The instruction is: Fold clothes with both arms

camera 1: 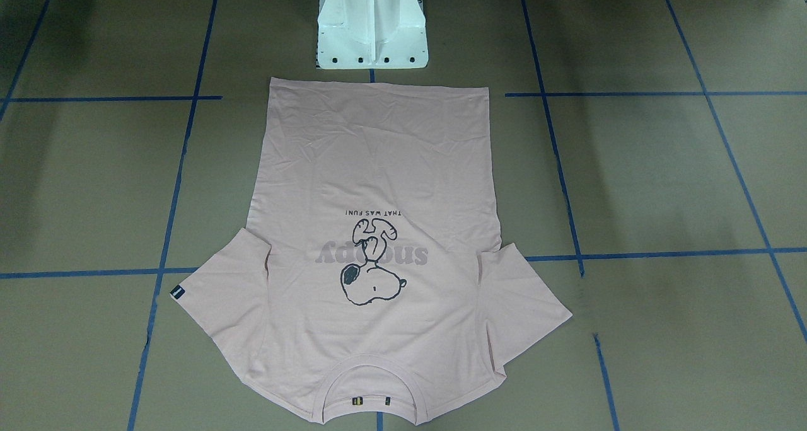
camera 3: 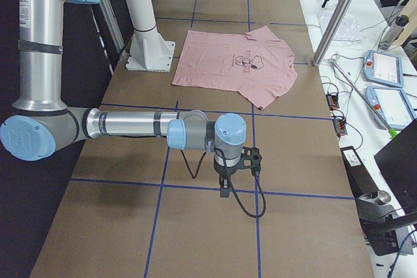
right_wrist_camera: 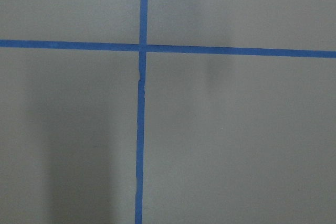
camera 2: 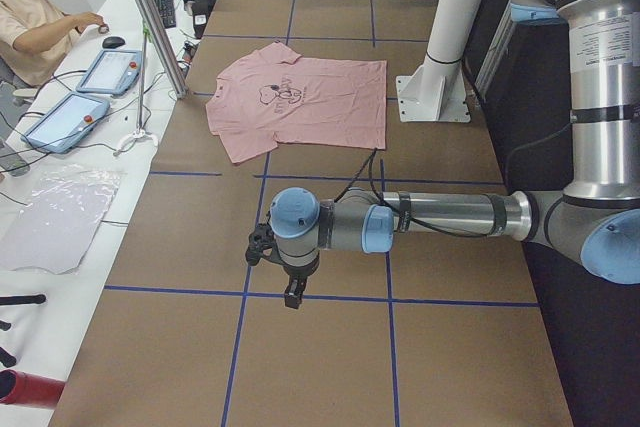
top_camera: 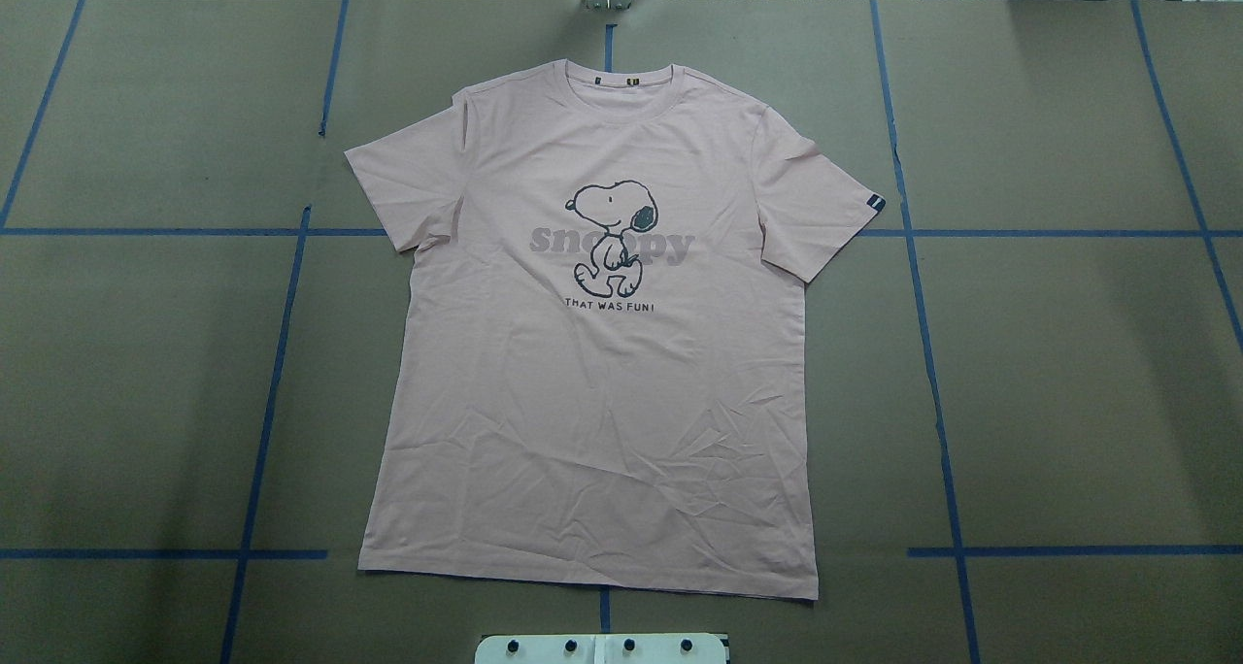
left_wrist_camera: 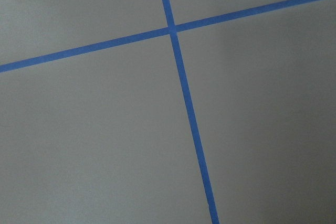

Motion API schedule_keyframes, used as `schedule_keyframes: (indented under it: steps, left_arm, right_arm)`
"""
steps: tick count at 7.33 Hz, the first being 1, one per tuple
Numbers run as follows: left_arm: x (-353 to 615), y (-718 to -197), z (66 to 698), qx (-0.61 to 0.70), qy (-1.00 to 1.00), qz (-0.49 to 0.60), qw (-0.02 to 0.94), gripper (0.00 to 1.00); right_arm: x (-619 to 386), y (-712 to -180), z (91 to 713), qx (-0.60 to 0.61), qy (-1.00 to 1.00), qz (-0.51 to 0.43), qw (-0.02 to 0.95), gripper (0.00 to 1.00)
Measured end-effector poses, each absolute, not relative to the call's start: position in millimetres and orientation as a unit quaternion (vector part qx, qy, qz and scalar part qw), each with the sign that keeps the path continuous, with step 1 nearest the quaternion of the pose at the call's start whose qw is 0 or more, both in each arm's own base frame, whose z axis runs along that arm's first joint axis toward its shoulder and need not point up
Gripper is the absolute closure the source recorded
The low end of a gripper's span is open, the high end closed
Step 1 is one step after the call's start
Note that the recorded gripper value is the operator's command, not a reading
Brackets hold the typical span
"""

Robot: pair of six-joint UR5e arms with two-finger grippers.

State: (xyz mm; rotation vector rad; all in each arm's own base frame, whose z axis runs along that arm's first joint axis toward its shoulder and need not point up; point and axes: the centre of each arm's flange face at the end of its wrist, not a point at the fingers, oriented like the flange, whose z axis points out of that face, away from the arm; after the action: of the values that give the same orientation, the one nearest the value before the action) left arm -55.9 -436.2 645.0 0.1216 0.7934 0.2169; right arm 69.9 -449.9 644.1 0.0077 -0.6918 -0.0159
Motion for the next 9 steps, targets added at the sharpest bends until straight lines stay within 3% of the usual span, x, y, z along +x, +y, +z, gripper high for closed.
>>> schedule_keyframes:
  steps: [3,9]
  left_arm:
    - [-55.3,-449.6,628.3,0.108,0.379,0.123,0.911,0.0]
    - [-41.2,-579.7,485.6,0.337,0.362,0.178,0.851,0.0]
  right_arm:
    - [41.5,-484.5,612.3,0.026,-0.337,-0.043,0.94,0.0]
    - [18.0,-561.9,560.1,0.131,-0.357,-0.085,0.921,0.0]
